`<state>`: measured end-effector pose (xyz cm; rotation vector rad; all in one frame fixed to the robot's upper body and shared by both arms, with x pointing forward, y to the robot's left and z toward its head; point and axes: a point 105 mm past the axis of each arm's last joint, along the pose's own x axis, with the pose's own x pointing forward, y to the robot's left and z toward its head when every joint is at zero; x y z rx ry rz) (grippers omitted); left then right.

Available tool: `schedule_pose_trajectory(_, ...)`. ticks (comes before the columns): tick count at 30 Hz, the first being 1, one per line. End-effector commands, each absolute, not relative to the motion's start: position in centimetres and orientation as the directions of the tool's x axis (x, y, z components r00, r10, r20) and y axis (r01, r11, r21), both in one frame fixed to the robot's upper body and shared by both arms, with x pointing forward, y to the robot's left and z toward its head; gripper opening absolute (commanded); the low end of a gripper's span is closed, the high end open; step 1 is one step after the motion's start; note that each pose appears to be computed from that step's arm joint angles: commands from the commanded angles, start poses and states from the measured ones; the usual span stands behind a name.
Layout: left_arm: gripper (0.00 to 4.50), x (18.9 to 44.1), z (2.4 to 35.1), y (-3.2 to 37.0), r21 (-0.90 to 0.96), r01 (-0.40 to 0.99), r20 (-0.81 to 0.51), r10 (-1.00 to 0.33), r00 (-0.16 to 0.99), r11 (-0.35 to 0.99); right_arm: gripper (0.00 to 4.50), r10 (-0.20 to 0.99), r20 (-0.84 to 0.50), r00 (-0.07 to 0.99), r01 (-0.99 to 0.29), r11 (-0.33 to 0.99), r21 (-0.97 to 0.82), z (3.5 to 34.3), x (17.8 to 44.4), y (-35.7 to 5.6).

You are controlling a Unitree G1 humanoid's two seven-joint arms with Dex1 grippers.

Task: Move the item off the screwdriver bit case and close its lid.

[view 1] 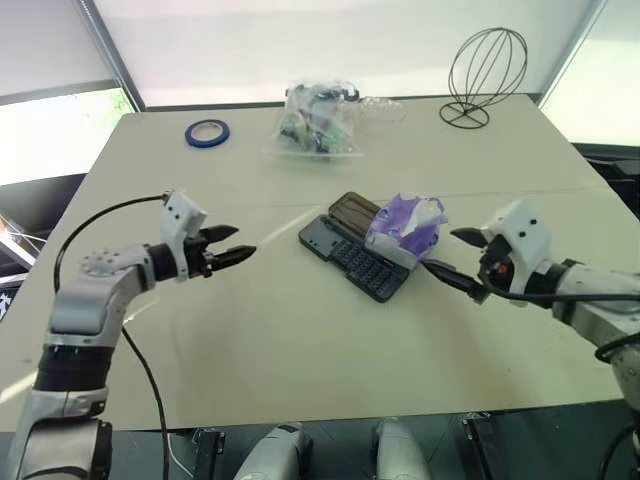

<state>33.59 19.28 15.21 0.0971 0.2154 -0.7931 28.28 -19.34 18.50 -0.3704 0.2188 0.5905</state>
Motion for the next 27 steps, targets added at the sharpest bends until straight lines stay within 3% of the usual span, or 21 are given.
schedule_pose_trajectory(1,3.22,33.4,16.9,19.7,0.042,0.695,-0.173,-0.680,0.713,0.718,3.79,0.490,-0.248,0.835,-0.549,0.766,-0.336,19.6,28.6,-19.2)
schedule_pose_trajectory(10,3.22,32.9,16.6,19.9,0.012,0.675,-0.164,-0.665,0.729,0.737,3.79,0.486,-0.220,0.846,-0.531,0.723,-0.443,20.2,29.4,-18.4)
schedule_pose_trajectory(27,3.22,32.5,16.2,20.7,0.023,0.625,-0.159,-0.614,0.773,0.781,3.79,0.517,-0.222,0.826,-0.555,0.682,-0.476,19.7,29.8,-17.8)
